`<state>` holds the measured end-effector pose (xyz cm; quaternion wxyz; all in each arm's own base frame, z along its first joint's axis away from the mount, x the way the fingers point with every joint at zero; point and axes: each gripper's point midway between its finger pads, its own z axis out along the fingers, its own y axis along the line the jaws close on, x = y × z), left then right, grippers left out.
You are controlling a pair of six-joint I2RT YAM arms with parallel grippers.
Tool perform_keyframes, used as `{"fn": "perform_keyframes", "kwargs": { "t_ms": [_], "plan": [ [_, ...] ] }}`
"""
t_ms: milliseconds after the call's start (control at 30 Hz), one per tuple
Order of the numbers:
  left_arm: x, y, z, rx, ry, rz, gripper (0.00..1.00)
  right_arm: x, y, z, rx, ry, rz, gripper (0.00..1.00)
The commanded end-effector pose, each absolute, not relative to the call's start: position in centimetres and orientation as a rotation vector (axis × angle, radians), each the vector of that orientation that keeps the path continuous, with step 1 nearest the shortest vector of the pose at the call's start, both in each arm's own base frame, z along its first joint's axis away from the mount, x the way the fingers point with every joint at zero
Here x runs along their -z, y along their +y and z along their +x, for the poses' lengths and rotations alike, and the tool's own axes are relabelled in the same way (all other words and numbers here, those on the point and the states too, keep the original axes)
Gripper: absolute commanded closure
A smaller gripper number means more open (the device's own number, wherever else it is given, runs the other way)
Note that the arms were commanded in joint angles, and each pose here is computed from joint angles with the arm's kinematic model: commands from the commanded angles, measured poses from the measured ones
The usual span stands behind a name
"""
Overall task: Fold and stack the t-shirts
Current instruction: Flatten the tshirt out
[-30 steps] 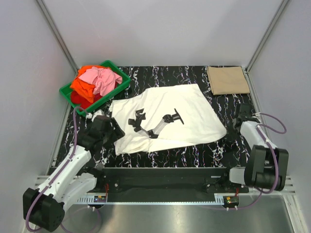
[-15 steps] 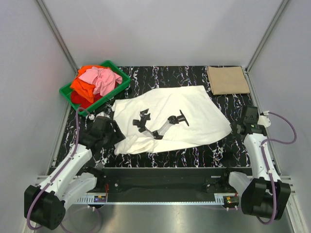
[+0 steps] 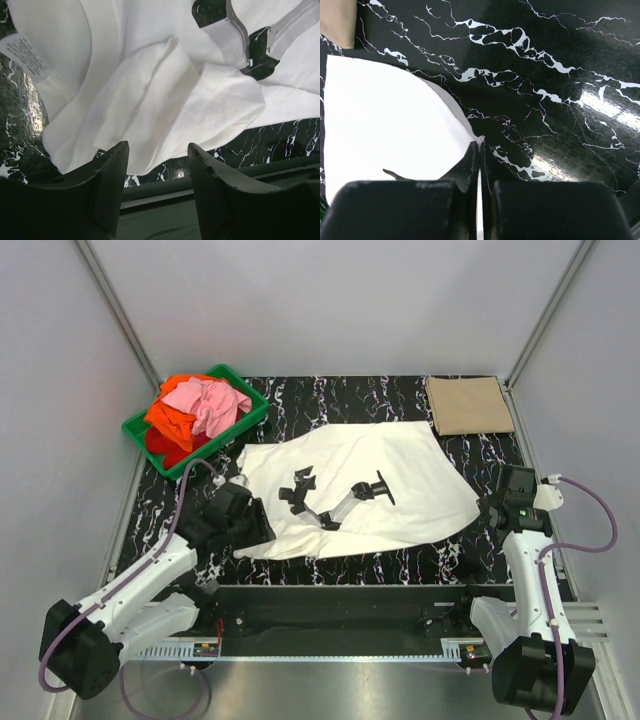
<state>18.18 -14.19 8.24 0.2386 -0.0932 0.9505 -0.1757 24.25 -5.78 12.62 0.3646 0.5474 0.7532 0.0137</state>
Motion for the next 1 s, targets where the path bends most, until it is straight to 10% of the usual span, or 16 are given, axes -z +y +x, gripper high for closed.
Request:
{"fn": "perform_keyframes", "kwargs": {
  "t_ms": [0,467,967],
  "plan": [
    [-8.7,-14.0,18.2,0.494,2.555,-0.382,0.43,-12.9,-6.2,24.3,-0.022,1.91,1.416,1.0],
    [-8.0,-14.5,13.4,0.672,2.47,-1.557,0.46,-12.8,-6.1,24.4,-0.031,1.913,1.4,1.0],
    [-5.9,-11.9,14.4,0.604,2.187,-1.882,0.42,-13.3,-6.4,24.8,-0.026,1.902,1.374,1.0]
  ]
}}
